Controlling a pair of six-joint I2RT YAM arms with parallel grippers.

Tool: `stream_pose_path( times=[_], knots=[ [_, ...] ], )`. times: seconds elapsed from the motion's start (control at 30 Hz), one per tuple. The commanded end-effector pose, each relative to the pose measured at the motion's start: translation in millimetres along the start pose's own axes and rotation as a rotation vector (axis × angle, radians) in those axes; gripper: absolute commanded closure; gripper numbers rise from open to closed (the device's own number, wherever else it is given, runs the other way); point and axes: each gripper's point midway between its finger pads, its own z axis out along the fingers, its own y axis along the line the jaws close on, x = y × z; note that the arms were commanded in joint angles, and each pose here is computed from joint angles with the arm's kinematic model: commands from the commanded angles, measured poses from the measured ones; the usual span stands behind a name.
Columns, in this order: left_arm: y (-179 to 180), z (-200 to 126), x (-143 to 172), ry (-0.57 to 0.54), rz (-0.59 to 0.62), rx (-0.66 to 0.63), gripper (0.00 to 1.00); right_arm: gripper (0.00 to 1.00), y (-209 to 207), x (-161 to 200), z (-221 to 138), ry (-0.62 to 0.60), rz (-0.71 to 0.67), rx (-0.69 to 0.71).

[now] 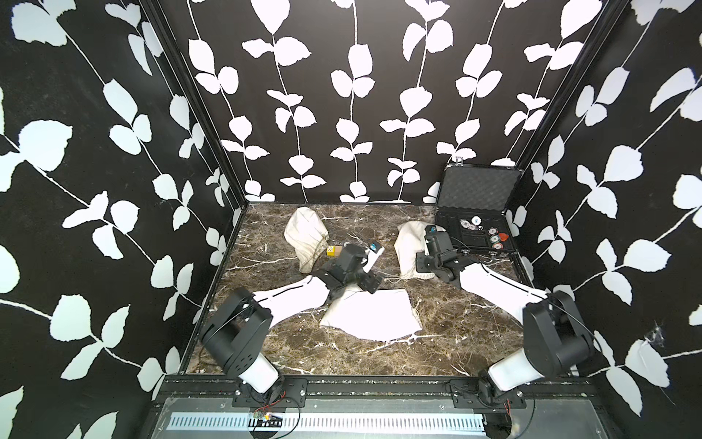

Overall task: Close the soil bag
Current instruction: Frap the soil bag at the center of the board.

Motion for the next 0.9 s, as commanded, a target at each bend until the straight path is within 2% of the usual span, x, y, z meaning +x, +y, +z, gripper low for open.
stream_pose_path(
  times=[0.0,0.1,0.2,0.47,0.73,0.87],
  knots=[
    [-10,11,-10,-0.002,0.094,0.036,0.01,1.00,0,-15,-19,-0.060,-0.016,-0.006],
    [-15,24,-17,-0.017,0.116,0.073,0.01,1.00,-1,-27,-31,-0.094,-0.033,-0.004],
    [-33,33,-20,-0.043,0.118,0.177,0.03,1.00,-1,-34,-38,-0.126,-0.035,-0.006],
    [-66,43,-28,-0.175,0.093,0.363,0.05,1.00,4,-43,-36,-0.164,-0.018,-0.033],
    [-71,75,-25,-0.210,0.058,0.398,0.11,1.00,12,-55,-36,-0.194,0.009,-0.078],
    [-66,88,-25,-0.226,0.044,0.368,0.20,1.00,14,-61,-38,-0.204,0.018,-0.094]
  ],
)
